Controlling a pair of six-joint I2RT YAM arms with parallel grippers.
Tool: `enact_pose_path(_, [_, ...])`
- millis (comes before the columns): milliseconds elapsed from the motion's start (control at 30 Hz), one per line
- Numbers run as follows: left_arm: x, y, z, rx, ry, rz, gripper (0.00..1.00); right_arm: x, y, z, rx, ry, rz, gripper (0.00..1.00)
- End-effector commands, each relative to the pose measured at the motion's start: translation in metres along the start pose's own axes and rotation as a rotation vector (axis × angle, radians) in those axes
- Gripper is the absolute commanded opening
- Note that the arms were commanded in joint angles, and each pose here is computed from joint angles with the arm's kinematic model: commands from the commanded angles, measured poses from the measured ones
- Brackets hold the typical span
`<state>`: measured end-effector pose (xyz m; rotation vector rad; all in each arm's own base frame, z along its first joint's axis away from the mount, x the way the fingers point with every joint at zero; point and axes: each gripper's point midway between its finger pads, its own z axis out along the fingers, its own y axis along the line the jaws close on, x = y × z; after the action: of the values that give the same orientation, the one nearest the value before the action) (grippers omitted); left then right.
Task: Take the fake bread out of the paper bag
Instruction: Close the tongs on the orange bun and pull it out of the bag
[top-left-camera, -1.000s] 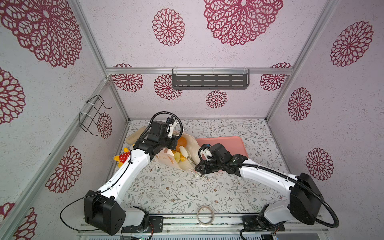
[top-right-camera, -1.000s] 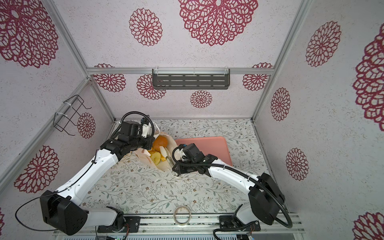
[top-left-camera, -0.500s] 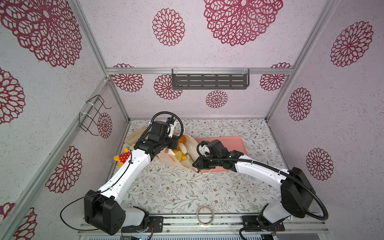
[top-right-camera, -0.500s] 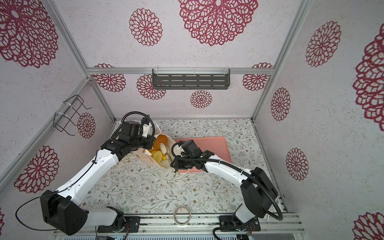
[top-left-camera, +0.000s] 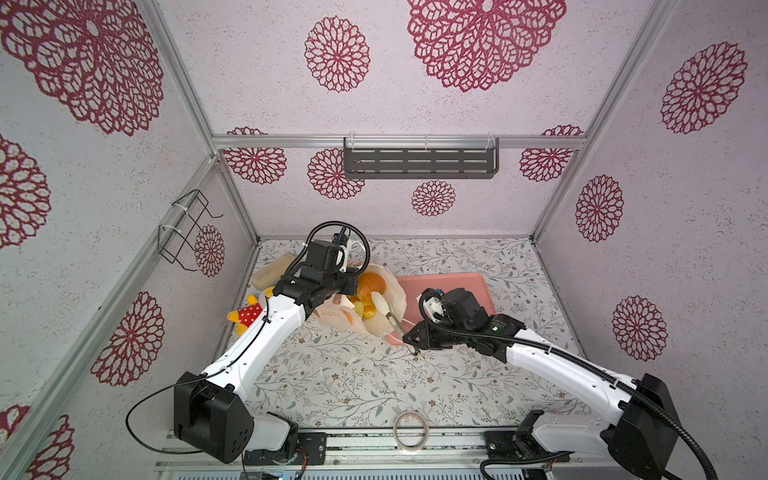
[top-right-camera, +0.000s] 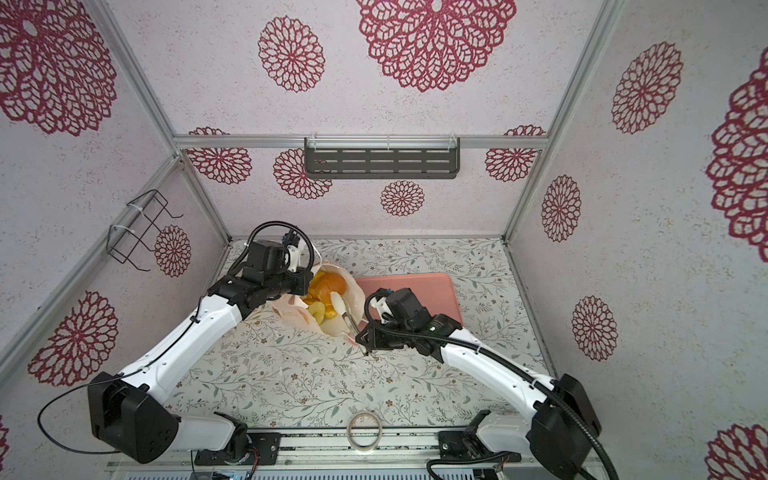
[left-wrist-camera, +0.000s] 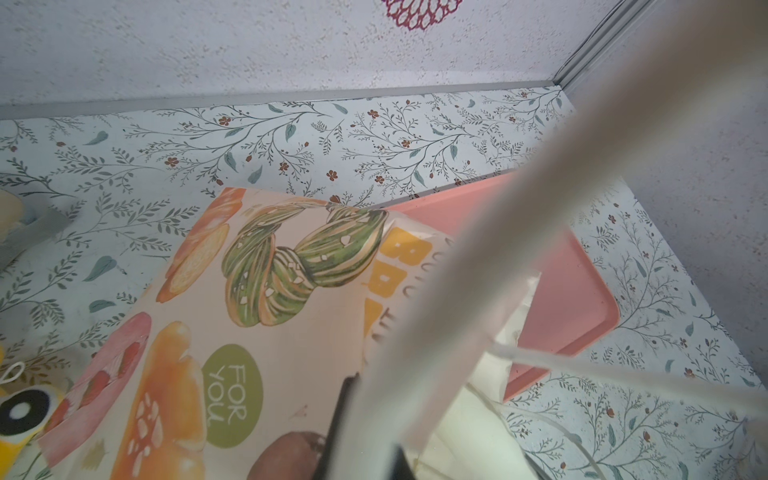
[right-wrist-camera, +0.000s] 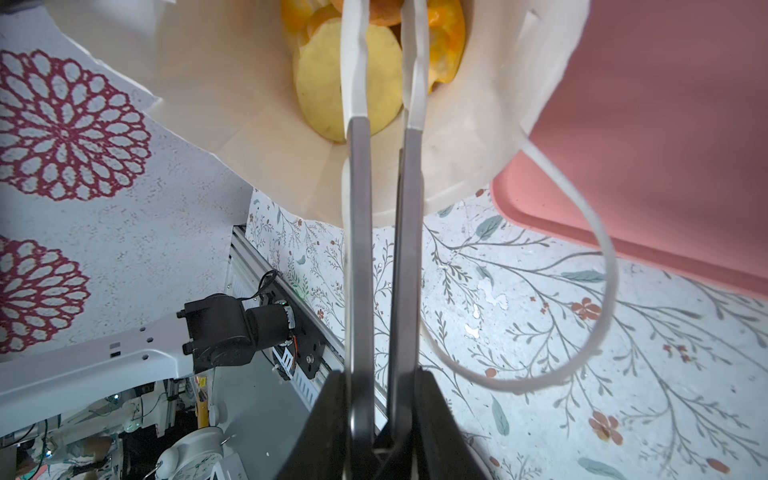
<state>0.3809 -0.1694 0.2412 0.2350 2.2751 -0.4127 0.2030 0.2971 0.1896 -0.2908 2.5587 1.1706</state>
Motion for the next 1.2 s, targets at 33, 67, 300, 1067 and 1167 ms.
enact_pose_path(33, [-0.008,0.006,0.002,-0.046,-0.025,-0.012,0.00,-0.013,0.018,-0.020,-0.056,-0.082,-0.009,0.00])
enact_pose_path(67, [-0.009,0.009,0.002,-0.061,-0.027,-0.018,0.00,-0.011,0.018,-0.022,-0.057,-0.075,-0.005,0.00])
enact_pose_path(300, [-0.010,0.025,0.007,-0.151,-0.018,-0.072,0.00,0.004,0.023,-0.050,-0.077,-0.085,0.032,0.00])
enact_pose_path(1067, [-0.014,0.037,0.007,-0.178,-0.028,-0.146,0.00,-0.001,-0.039,-0.146,0.306,-0.323,0.151,0.00])
enact_pose_path(1167, [-0.016,0.035,0.001,-0.168,-0.040,-0.139,0.00,-0.009,-0.061,-0.135,0.418,-0.274,0.124,0.00])
